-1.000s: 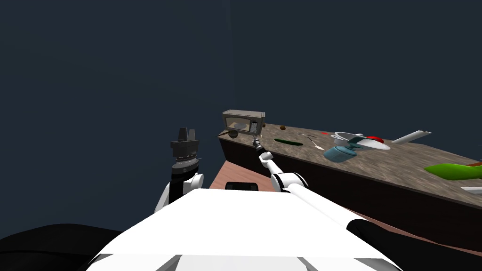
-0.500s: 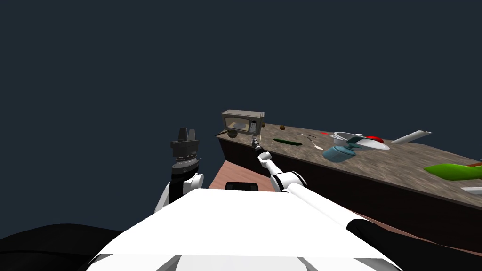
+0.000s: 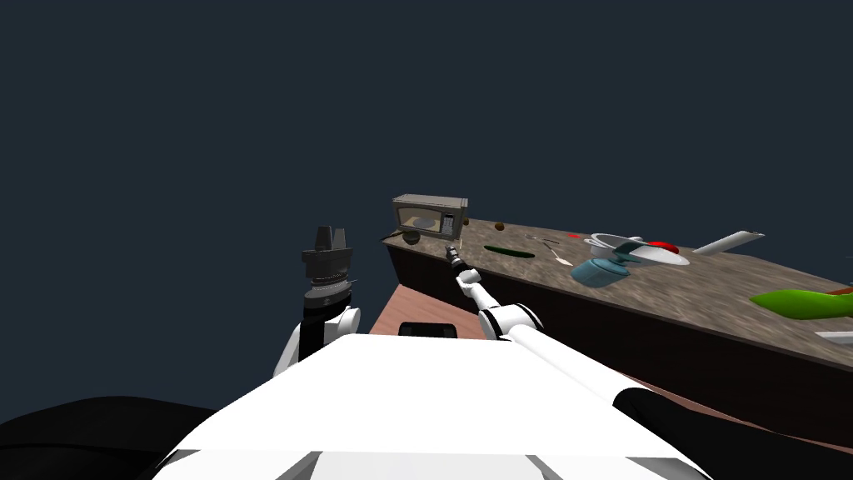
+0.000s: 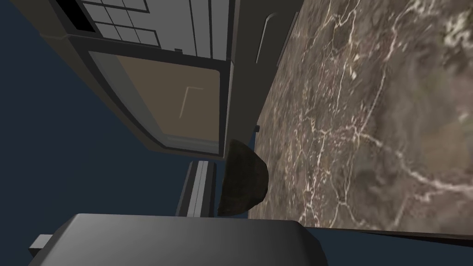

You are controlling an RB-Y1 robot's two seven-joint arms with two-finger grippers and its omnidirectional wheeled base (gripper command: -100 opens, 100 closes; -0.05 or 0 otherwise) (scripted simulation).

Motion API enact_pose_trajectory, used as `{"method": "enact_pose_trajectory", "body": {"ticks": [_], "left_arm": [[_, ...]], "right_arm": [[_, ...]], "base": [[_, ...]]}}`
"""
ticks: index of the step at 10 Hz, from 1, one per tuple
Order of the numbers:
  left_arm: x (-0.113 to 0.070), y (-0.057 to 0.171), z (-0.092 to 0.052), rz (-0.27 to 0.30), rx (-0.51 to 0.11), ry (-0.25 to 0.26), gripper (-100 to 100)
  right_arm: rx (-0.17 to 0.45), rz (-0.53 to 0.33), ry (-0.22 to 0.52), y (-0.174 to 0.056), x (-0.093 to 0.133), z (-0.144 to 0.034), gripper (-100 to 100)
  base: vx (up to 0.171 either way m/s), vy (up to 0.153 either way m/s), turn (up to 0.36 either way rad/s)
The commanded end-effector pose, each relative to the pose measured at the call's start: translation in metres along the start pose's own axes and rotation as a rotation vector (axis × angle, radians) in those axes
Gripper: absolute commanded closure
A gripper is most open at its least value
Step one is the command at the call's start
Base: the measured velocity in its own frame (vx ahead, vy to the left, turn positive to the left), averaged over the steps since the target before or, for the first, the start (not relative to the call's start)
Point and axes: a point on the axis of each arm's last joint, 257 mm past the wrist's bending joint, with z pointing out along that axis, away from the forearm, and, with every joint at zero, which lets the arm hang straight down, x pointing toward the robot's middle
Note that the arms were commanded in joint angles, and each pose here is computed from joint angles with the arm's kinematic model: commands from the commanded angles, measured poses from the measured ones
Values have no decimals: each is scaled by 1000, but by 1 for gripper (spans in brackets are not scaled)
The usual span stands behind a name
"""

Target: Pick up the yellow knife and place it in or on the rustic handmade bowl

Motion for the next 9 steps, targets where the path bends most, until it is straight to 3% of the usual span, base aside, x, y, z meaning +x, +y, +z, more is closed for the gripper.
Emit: {"method": "enact_pose_trajectory", "body": {"ticks": [1, 2, 6, 9], "left_arm": [[0, 0, 0, 0, 0, 0, 0], [0, 0, 0, 0, 0, 0, 0], [0, 0, 0, 0, 0, 0, 0], [0, 0, 0, 0, 0, 0, 0]], "right_arm": [[0, 0, 0, 0, 0, 0, 0], [-38, 10, 28, 10, 15, -1, -100], [-77, 29, 65, 14, 32, 4, -100], [-78, 60, 71, 0, 29, 22, -100]], "base": [[0, 0, 0], [-63, 158, 107], [-90, 210, 64], [11, 196, 96]]}}
